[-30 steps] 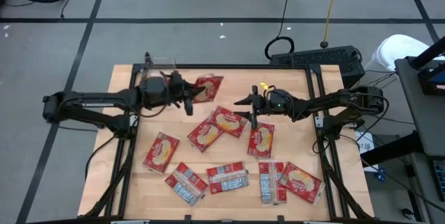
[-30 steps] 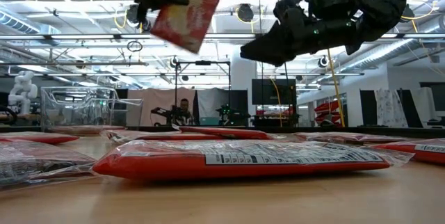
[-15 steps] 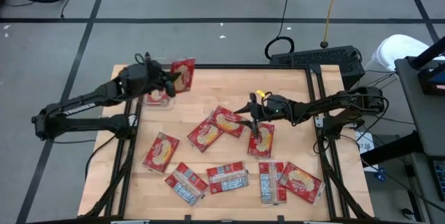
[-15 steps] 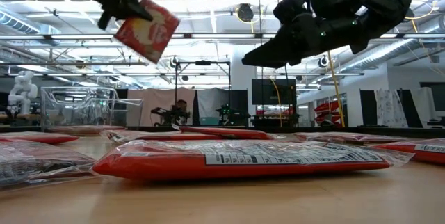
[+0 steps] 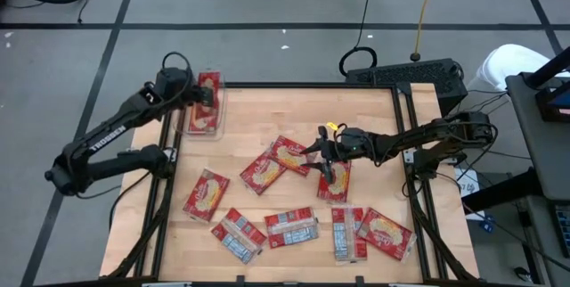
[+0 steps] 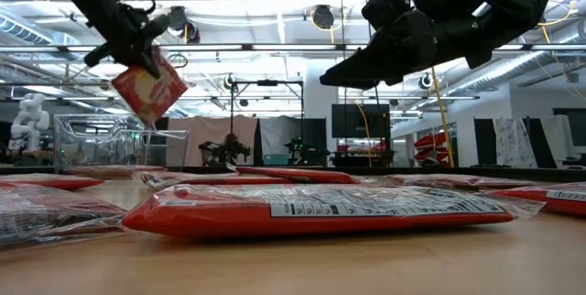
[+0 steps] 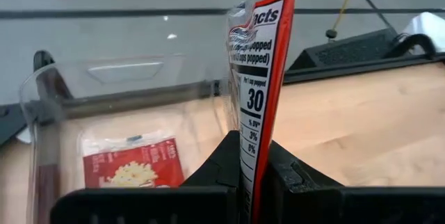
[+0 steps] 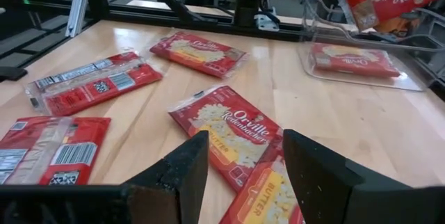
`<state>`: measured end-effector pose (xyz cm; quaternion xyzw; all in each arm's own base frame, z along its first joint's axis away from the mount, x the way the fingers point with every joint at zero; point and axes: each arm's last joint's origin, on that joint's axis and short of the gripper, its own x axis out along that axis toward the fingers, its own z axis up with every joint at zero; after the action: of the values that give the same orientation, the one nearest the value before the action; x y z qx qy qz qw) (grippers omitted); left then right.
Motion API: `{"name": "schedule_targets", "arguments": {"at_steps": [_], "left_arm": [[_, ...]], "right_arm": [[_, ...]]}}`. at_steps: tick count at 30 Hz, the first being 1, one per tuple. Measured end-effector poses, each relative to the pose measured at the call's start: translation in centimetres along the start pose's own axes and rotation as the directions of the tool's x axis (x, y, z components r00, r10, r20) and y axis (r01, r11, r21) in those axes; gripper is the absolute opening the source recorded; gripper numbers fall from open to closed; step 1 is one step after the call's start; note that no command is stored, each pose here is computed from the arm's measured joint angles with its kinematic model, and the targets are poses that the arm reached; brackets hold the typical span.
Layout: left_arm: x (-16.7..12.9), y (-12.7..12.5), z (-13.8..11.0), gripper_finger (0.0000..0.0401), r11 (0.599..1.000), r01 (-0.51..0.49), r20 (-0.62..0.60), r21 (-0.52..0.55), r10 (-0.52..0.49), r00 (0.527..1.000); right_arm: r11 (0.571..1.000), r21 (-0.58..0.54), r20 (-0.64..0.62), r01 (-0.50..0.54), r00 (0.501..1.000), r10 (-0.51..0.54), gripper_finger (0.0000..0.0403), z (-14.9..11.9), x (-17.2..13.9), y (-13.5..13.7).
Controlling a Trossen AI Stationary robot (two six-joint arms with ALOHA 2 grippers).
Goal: Sort popcorn bags into baskets
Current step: Put the red popcorn bag into the transparent bin
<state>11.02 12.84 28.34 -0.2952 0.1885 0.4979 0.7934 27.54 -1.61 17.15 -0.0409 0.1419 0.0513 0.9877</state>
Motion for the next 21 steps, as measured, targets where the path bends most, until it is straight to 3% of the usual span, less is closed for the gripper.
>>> {"name": "schedule_targets", "arguments": {"at_steps": [4,10,21], "left_arm": [[1.0,1.0,0.3,0.0023,0.999,-0.036,-0.047,-0.025,0.035,0.998],[3.7,2.8,-0.4,0.0023,0.989,-0.136,-0.235,-0.054,0.120,0.965],[7.4,3.4,-1.5,0.0030,0.975,-0.218,-0.392,-0.048,0.182,0.902]], "right_arm": [[1.000,0.000,-0.001,0.001,1.000,-0.001,0.0178,0.0,0.0,0.0],[1.000,-0.001,-0.001,0.002,1.000,-0.002,0.0178,0.0,0.0,0.0],[1.000,0.001,-0.002,0.004,1.000,-0.004,0.0178,0.0,0.0,0.0]]}}
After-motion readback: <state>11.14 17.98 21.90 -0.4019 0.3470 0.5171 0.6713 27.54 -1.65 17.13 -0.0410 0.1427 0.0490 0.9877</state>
